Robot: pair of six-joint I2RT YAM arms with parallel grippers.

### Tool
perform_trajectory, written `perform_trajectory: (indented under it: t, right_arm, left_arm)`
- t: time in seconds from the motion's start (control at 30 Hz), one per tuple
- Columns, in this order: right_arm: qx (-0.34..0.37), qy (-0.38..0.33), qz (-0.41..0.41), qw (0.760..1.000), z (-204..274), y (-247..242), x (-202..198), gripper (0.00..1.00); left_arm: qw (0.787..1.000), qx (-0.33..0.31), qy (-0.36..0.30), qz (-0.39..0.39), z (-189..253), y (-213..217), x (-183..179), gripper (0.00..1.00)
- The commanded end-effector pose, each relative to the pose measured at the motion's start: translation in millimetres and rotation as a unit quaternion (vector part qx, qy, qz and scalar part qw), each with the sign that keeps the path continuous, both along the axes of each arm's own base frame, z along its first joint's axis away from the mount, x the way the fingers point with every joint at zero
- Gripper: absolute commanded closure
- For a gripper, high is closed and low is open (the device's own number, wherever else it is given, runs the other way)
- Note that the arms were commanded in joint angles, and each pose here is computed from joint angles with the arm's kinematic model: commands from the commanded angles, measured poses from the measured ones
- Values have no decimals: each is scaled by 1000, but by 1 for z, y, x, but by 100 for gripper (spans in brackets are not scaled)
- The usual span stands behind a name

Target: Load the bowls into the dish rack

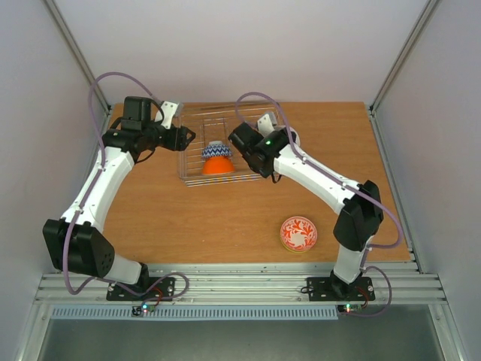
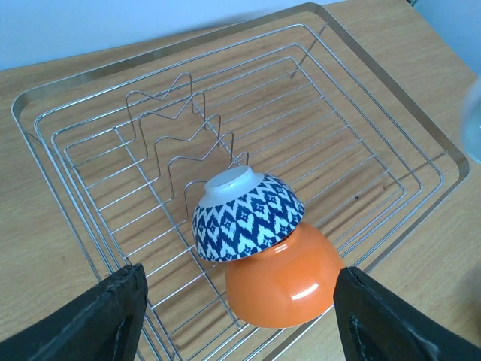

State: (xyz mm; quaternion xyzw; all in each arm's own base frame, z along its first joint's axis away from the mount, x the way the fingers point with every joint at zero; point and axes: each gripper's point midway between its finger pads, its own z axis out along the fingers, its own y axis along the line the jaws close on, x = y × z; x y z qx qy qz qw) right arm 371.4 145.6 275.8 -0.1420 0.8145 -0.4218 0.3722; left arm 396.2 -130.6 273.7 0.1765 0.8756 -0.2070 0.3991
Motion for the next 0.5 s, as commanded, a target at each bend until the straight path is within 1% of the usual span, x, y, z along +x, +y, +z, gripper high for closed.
perform_trajectory:
  t: [0.0, 0.03, 0.13, 0.2, 0.27, 0.33, 0.37, 0.43, 0.47]
  right_arm:
    - [-54, -58, 25, 997, 22, 15, 56, 99]
    - [-84, -50, 39, 995, 19, 20, 67, 99]
    - [-135, -63, 58, 987, 12, 35, 99, 99]
    - [-162, -89, 69, 980, 16, 47, 118, 99]
    - [-205, -115, 75, 969, 22, 58, 135, 99]
    - [-262, -145, 70, 952, 30, 69, 146, 99]
    - [-278, -175, 56, 943, 40, 70, 148, 99]
    - [-315, -161, 45, 934, 30, 72, 159, 99]
    - [-304, -162, 45, 938, 24, 72, 164, 99]
  left_arm:
    - [1000, -10, -21, -5, 16, -2, -4, 31]
    - [1000, -10, -23, -4, 18, -2, -4, 31]
    - [1000, -10, -25, -4, 19, -1, -5, 30]
    - [1000, -10, -25, -3, 19, -1, -5, 30]
    - [1000, -9, -26, -3, 19, -1, -5, 30]
    - [1000, -8, -25, -4, 17, -1, -4, 30]
    - [1000, -8, -25, -3, 17, -1, -4, 30]
    - [1000, -8, -23, -4, 15, -1, -4, 31]
    - [1000, -8, -22, -4, 15, -1, -4, 31]
